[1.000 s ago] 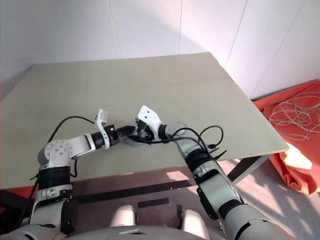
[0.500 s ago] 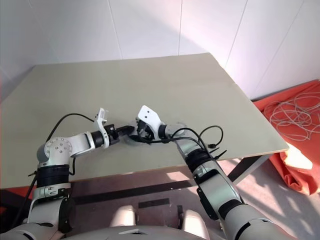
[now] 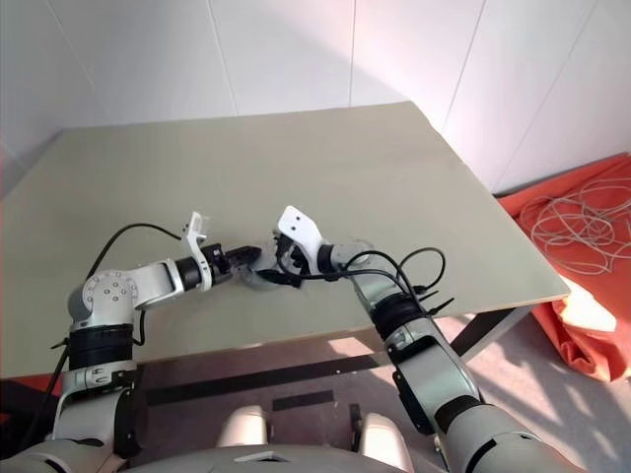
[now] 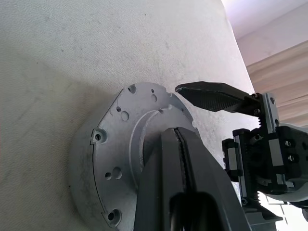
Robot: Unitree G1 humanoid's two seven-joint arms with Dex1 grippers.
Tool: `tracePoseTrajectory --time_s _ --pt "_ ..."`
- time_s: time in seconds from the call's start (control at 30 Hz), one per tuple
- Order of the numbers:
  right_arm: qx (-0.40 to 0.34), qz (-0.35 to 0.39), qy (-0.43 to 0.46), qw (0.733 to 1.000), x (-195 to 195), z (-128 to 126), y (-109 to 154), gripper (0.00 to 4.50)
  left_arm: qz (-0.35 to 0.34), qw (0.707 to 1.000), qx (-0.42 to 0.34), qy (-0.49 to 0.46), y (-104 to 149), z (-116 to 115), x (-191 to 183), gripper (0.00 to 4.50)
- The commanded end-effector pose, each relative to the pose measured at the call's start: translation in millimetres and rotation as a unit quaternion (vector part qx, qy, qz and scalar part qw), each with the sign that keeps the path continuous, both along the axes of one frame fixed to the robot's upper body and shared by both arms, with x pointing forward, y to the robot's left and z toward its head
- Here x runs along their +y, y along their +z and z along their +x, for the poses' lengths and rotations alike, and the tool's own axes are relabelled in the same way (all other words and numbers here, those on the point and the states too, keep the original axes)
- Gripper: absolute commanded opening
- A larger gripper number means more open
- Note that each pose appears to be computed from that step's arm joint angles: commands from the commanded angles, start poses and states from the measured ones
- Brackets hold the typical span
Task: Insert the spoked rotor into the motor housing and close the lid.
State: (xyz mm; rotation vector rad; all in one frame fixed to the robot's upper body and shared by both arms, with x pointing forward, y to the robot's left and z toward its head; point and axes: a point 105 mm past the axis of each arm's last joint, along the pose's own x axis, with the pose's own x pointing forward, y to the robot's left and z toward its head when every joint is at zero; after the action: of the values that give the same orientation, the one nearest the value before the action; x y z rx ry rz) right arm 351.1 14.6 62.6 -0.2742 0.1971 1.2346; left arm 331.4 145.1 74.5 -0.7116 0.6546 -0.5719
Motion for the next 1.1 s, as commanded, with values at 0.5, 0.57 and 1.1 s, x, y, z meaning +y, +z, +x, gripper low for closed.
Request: tracePoseTrajectory --time_s 0.5,0.57,1.1 --pt "0.223 0.159 -0.136 0.952 -52.5 30.4 86.7 4.49 0.007 0.999 0.032 -0.016 -9.3 -8.0 -0.3 0.0" --pt "0.271 0.142 -0.154 0.94 -61.7 29.2 80.5 4.49 0.007 0.999 0.033 -0.016 -9.6 -8.2 0.5 0.0" --pt "0.449 0.155 -0.183 0.861 -44.4 10.8 55.3 4.49 0.017 0.999 0.037 -0.014 -10.8 -9.3 5.1 0.0"
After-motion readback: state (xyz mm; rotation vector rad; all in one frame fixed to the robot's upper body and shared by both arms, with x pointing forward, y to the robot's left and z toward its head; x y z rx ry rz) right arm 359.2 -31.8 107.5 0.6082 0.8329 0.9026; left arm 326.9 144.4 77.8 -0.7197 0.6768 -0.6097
